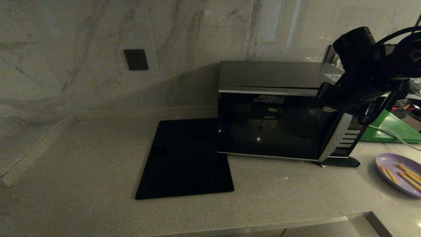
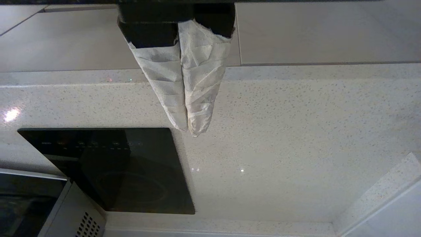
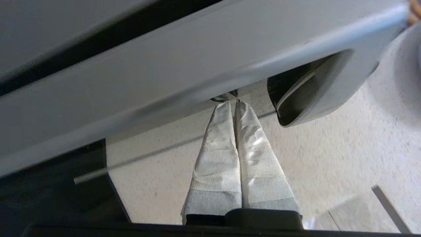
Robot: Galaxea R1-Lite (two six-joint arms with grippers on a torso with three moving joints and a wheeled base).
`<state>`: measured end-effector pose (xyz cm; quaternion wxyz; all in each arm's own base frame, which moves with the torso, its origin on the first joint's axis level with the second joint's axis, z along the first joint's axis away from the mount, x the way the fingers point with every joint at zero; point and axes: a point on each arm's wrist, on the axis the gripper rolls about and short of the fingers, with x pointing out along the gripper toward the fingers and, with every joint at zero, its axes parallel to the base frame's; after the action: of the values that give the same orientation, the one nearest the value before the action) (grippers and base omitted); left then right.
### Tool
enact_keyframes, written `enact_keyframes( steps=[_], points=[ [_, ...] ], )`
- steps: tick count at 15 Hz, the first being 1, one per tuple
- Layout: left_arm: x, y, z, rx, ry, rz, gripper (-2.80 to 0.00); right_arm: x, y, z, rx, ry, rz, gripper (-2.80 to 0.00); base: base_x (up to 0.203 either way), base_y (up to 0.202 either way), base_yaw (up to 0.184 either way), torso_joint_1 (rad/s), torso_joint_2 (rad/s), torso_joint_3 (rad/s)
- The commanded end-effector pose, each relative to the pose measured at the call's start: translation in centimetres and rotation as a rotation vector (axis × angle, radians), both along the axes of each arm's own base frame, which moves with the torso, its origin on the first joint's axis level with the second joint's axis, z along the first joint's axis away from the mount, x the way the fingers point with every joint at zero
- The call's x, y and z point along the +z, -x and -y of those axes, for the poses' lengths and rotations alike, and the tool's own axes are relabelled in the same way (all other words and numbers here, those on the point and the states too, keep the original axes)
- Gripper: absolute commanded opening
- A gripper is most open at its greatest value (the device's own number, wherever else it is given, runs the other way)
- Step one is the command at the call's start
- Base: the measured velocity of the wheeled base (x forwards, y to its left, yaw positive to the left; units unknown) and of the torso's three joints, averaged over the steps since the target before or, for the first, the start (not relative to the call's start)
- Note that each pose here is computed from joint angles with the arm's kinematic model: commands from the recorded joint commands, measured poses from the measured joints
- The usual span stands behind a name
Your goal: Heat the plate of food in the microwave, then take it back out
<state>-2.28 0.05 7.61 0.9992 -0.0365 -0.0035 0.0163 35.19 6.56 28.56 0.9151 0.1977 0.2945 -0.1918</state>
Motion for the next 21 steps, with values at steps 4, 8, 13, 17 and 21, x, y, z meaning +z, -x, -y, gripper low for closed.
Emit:
enact_keyframes(
  steps=[4, 8, 13, 17, 21],
  points=[
    [0.0, 0.0, 0.0, 0.001, 0.001, -0.001, -2.80, 0.1, -0.7, 0.9, -0.025, 0.004, 0.032, -2.80, 0.000, 0.000, 0.000, 0.000, 0.00, 0.000],
    [0.0, 0.0, 0.0, 0.001, 0.001, -0.001, -2.80, 0.0, -0.9, 0.9, -0.024, 0.005, 0.032, -2.80, 0.000, 0.000, 0.000, 0.000, 0.00, 0.000],
    [0.0, 0.0, 0.0, 0.001, 0.001, -0.001, -2.80, 1.3, 2.2, 1.3, -0.003, -0.008, 0.040, -2.80, 0.000, 0.000, 0.000, 0.000, 0.00, 0.000],
    [0.0, 0.0, 0.0, 0.001, 0.001, -0.001, -2.80, 3.0, 6.5, 3.2, 0.009, -0.010, 0.058, -2.80, 0.000, 0.000, 0.000, 0.000, 0.00, 0.000],
    [0.0, 0.0, 0.0, 0.001, 0.001, -0.001, -2.80, 3.0, 7.3, 7.5, -0.101, 0.026, 0.053, -2.80, 0.000, 0.000, 0.000, 0.000, 0.00, 0.000]
  ],
)
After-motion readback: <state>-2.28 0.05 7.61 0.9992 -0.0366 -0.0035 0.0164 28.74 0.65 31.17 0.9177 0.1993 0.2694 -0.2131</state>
